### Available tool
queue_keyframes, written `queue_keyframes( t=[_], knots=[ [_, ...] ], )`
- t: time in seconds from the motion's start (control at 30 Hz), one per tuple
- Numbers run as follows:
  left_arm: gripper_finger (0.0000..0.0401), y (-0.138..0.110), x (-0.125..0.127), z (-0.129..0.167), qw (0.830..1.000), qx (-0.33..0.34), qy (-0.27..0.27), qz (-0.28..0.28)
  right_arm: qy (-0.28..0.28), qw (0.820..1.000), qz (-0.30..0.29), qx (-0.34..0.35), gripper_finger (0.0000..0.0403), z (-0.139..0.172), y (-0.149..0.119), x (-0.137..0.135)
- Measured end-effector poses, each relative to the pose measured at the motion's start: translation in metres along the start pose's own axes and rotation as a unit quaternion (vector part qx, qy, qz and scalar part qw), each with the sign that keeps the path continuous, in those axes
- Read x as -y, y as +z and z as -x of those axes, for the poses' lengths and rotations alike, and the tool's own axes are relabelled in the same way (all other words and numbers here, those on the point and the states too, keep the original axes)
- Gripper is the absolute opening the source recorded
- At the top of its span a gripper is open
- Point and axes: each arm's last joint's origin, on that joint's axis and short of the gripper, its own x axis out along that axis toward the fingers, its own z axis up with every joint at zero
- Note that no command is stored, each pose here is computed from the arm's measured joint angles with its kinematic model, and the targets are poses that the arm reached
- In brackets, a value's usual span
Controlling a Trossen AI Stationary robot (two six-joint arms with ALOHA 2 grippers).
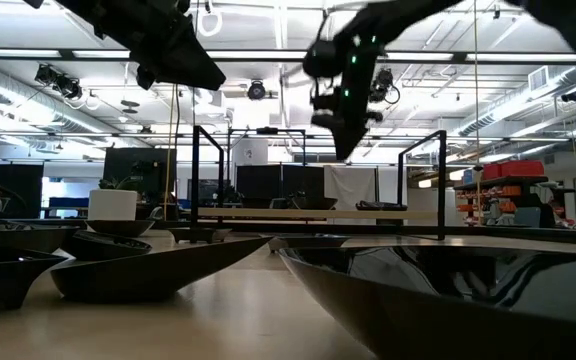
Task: Pick & Place Mini shaped plates
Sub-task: Remove the stacked black teardrop shape bowls
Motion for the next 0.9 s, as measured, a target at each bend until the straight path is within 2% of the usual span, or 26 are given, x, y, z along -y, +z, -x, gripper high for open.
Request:
queue_keyframes(
  t=[0.2,0.4,0.53,0.9],
  knots=[
    [0.0105,0.0,0.001,0.0,1.0,-0.005,-0.012,-0.001,-0.007,0.998,-0.015,-0.059,0.0171,-0.042,0.003,0.031],
    [0.0105,0.0,0.001,0.0,1.0,-0.006,-0.012,-0.002,-0.016,0.994,-0.038,-0.098,0.0233,-0.054,-0.003,0.048],
    [0.0105,0.0,0.001,0.0,1.0,-0.006,-0.012,-0.002,-0.017,0.992,-0.044,-0.114,0.024,-0.057,-0.007,0.055],
    [0.0105,-0.001,0.001,0.0,1.0,-0.009,-0.02,-0.002,-0.001,0.99,-0.048,-0.136,0.0218,-0.074,-0.021,0.057]
  ],
)
